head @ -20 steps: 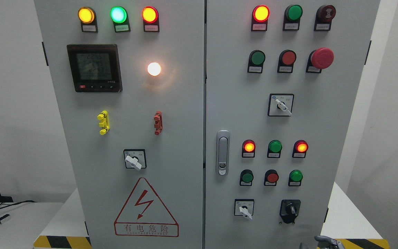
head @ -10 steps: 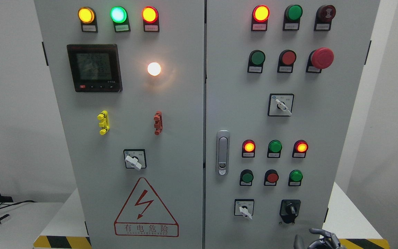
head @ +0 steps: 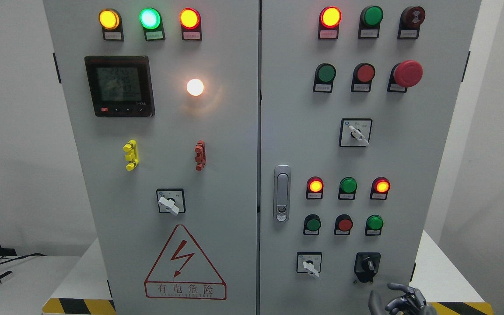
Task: Trip black knob to open circuit
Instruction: 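Raise the right hand toward the black rotary knob, then close the right hand fingers around the black knob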
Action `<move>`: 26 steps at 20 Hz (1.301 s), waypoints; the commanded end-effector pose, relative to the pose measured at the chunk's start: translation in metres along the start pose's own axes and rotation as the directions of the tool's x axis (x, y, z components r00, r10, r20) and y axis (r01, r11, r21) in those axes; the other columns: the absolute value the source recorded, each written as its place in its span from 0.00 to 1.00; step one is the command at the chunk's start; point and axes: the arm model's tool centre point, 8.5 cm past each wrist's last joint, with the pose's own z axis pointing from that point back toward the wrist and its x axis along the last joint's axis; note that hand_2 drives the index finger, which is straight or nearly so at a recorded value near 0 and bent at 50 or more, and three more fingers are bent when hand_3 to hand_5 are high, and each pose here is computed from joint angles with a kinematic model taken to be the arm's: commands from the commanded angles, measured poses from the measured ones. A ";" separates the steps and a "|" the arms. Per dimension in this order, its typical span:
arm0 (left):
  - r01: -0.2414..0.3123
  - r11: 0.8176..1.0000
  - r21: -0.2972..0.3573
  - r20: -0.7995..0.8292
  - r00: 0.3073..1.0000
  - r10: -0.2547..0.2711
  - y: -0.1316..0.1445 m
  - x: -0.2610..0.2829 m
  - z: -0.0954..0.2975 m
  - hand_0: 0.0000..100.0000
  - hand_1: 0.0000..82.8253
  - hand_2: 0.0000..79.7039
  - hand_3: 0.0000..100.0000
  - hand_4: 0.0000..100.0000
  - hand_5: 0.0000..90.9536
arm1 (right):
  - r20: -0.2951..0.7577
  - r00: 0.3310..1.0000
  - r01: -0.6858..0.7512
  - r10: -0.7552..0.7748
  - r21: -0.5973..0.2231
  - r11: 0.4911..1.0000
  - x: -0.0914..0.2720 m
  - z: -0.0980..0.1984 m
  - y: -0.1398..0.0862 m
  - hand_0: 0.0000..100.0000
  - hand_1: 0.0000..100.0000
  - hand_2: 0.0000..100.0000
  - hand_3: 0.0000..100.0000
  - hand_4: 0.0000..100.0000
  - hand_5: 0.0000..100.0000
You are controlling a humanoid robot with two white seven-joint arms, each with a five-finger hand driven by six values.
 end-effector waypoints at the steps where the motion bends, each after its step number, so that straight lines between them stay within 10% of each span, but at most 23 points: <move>1: 0.030 1.000 -0.005 0.002 1.000 -0.030 0.000 0.000 0.000 0.12 0.47 0.00 0.00 0.00 0.00 | -0.026 1.000 -0.009 0.009 0.014 1.000 -0.008 -0.003 0.008 0.27 0.79 0.44 0.81 0.82 0.91; 26: 0.030 1.000 -0.005 0.000 1.000 -0.030 0.000 0.000 0.000 0.12 0.47 0.00 0.00 0.00 0.00 | -0.058 0.998 -0.022 0.022 0.001 1.000 -0.014 -0.025 0.012 0.26 0.79 0.44 0.80 0.82 0.91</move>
